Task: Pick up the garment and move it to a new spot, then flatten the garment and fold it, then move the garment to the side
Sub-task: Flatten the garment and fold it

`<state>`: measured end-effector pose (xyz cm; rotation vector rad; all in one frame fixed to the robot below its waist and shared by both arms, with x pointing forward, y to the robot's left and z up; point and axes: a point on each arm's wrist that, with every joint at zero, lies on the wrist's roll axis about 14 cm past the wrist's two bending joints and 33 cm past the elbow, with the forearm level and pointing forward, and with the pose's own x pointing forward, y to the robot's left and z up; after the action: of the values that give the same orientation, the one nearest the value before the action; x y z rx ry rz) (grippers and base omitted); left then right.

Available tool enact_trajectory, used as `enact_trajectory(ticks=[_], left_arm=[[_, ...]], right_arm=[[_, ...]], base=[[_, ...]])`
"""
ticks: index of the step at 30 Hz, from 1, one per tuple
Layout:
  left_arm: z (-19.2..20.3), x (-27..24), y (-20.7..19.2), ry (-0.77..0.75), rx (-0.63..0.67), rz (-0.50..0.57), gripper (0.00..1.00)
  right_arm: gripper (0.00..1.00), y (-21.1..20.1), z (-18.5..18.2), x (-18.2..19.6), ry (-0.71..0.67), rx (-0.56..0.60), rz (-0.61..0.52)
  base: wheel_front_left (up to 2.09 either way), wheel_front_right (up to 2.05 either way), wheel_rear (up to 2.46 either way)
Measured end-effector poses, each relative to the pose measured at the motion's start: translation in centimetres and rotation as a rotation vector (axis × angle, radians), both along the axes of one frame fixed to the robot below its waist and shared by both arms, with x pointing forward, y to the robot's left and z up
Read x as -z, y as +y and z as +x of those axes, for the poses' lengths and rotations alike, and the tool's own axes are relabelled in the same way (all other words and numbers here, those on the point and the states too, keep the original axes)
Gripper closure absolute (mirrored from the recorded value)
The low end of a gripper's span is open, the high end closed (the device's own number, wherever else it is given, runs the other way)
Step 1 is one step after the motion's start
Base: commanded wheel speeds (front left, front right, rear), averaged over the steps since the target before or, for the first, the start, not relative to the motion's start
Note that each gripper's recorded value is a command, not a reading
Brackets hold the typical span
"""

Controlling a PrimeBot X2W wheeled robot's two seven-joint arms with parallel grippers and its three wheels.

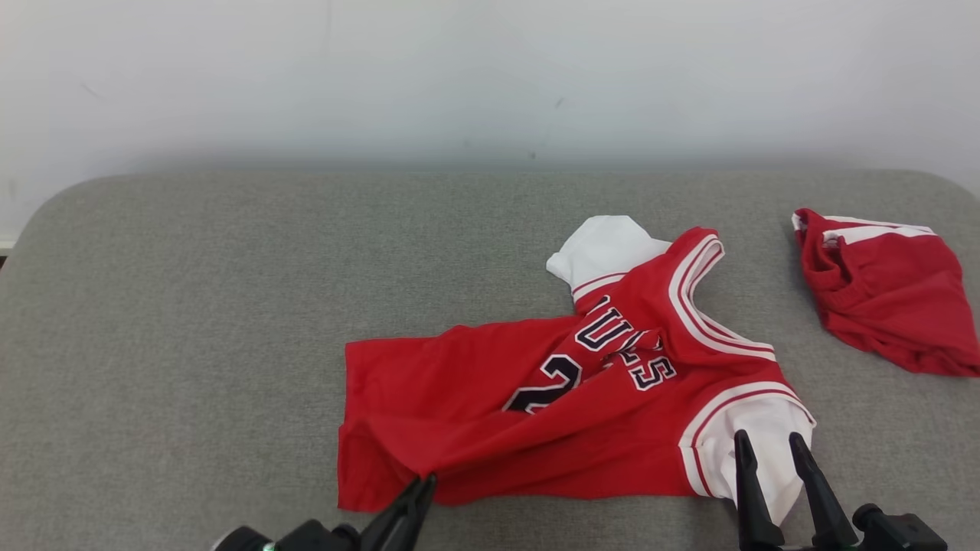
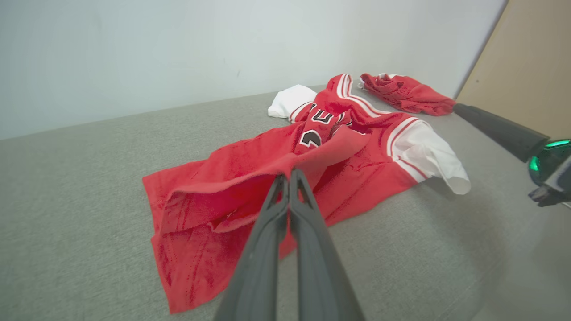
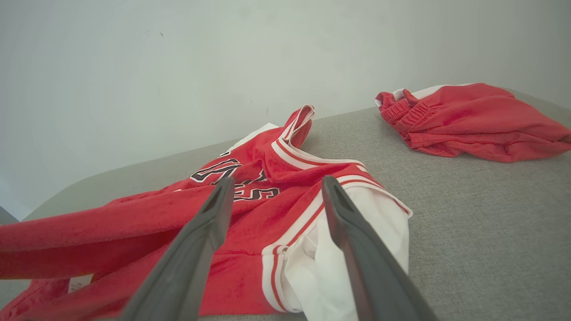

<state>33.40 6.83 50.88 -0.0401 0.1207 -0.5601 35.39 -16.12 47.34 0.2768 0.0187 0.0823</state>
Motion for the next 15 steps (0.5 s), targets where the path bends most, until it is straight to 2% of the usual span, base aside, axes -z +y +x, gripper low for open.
enact_trajectory(ticks=[3, 8, 10, 14, 15], left_arm=[[-1.4, -1.3, -0.3, 0.015, -0.006, -0.051, 1.0], [-2.1, -1.6, 0.2, 0.03, -0.014, -0.036, 1.0], [-1.7, -1.9, 0.3, 0.021, -0.021, -0.058, 1.0], [0.3, -1.4, 0.2, -0.032, 0.002, 0.019, 1.0], [1.0, -1.7, 0.0, -0.049, 0.002, 0.0, 1.0]], right_arm=[[0.0, 0.1, -0.1, 0.3, 0.009, -0.005, -0.001], [0.0, 0.4, 0.0, 0.4, 0.014, -0.017, -0.005], [0.0, 0.6, -0.1, 0.5, 0.014, -0.021, -0.004], [0.0, 0.8, 0.0, 0.3, 0.008, -0.025, -0.007], [0.0, 0.7, 0.1, 0.1, 0.003, -0.024, -0.008]], base=[[0.0, 0.0, 0.0], [0.0, 0.0, 0.0], [0.0, 0.0, 0.0], [0.0, 0.0, 0.0], [0.0, 0.0, 0.0]])
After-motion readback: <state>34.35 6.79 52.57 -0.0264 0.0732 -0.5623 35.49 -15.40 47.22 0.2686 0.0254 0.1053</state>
